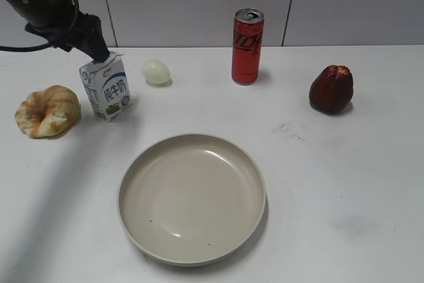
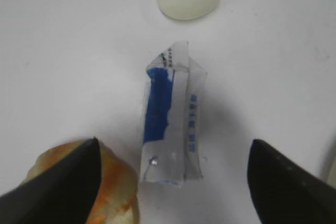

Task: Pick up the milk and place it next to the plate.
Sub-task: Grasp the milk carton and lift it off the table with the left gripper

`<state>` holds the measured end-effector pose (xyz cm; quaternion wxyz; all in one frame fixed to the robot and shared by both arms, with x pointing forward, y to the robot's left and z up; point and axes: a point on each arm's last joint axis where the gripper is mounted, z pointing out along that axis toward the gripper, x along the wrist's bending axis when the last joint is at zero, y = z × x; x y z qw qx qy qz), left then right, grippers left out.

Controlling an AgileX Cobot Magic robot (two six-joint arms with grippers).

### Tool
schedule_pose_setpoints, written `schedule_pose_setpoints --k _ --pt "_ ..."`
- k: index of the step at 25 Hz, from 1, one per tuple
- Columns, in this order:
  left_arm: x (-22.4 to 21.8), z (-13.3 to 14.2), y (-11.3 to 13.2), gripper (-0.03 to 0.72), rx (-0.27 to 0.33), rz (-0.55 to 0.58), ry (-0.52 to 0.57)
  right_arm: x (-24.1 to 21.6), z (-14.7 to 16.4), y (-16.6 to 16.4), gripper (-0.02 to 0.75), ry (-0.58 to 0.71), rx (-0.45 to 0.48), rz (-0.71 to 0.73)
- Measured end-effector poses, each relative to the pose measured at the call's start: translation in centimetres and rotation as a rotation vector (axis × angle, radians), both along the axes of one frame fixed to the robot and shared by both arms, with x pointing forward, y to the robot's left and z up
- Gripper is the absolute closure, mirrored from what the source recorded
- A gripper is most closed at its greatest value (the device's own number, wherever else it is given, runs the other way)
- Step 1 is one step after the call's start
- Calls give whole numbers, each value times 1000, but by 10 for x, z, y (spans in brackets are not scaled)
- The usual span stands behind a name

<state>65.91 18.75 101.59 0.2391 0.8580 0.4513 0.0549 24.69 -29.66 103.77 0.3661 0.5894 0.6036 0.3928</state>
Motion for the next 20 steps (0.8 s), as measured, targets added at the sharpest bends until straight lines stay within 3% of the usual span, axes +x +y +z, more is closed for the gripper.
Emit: schedule_pose_setpoints --k 12,14,20 --pt "18 -58 -7 44 25 -17 82 0 0 0 274 0 0 0" --pt "18 -61 -11 97 24 -20 77 0 0 0 274 0 0 0" --pt "17 -63 -14 370 28 -31 81 0 0 0 274 0 0 0"
